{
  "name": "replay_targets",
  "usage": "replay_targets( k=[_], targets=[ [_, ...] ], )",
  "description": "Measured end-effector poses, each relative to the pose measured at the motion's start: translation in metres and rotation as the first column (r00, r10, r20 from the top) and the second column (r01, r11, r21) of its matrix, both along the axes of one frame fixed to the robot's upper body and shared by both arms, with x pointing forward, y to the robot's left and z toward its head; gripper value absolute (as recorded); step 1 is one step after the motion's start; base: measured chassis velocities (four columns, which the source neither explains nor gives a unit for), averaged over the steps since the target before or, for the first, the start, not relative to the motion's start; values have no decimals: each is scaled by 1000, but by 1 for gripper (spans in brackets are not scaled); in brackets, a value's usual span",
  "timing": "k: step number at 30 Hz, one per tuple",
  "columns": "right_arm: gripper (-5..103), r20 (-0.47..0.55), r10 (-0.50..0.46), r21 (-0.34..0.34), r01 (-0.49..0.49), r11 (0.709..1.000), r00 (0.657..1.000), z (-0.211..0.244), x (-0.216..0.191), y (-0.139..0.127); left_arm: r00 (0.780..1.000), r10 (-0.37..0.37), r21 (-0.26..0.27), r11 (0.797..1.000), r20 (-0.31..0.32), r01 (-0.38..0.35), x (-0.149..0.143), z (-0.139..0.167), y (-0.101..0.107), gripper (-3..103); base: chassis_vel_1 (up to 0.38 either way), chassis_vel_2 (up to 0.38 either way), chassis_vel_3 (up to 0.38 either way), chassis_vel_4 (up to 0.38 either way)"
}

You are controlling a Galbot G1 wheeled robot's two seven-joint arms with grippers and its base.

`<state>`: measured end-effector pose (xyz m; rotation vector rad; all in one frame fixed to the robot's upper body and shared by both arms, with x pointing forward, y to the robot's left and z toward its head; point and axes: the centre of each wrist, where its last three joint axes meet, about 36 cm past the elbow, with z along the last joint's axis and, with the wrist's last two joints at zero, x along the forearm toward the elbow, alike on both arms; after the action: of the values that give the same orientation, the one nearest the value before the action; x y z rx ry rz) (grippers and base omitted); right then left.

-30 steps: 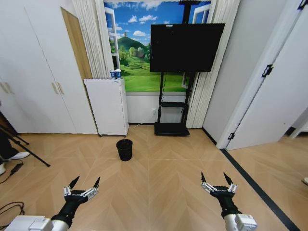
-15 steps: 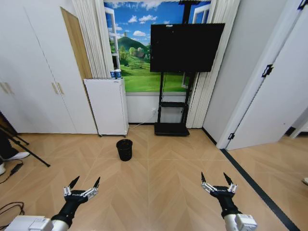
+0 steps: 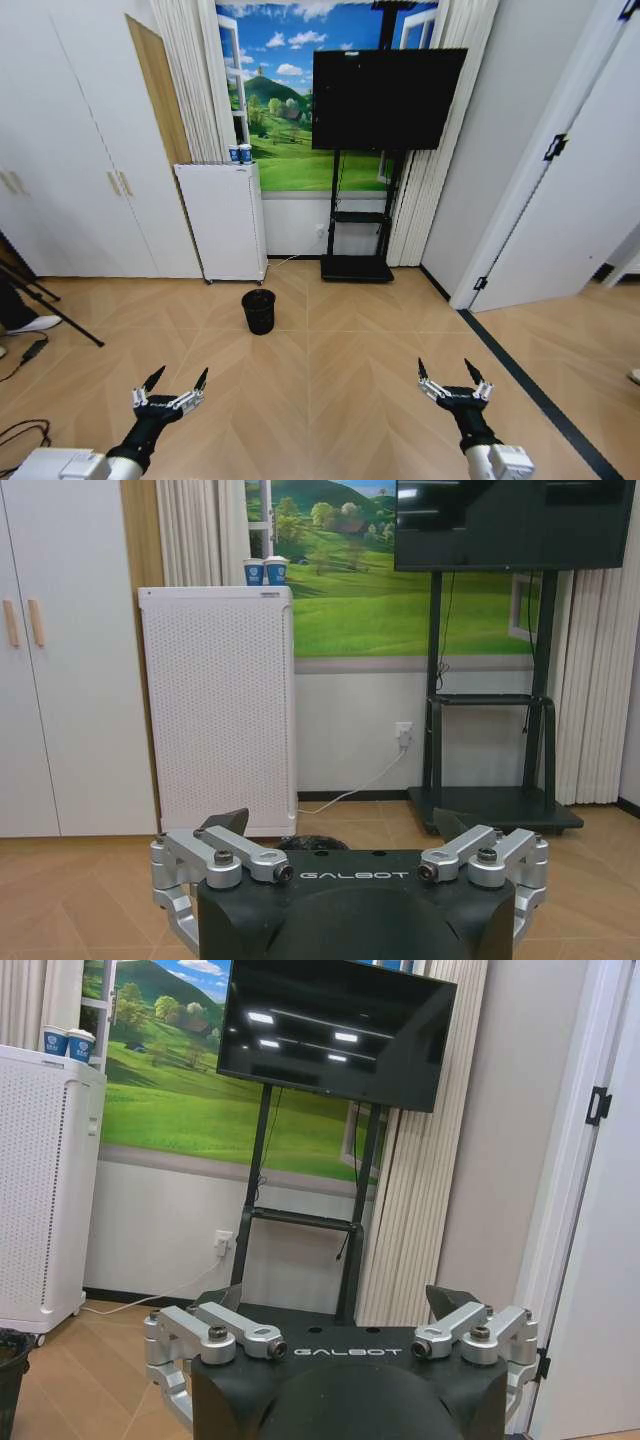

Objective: Pick up the trash bin and place the garbage on the floor into it.

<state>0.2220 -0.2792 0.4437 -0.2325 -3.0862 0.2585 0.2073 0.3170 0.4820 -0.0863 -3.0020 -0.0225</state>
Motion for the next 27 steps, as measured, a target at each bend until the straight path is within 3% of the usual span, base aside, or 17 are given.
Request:
replay_targets(
  k=[27],
  targets=[
    [100,0,0,0,0,1000,1000,0,0,0,1000,0,0,1000,0,0,0,0,0,100,0,0,0,0]
  ],
)
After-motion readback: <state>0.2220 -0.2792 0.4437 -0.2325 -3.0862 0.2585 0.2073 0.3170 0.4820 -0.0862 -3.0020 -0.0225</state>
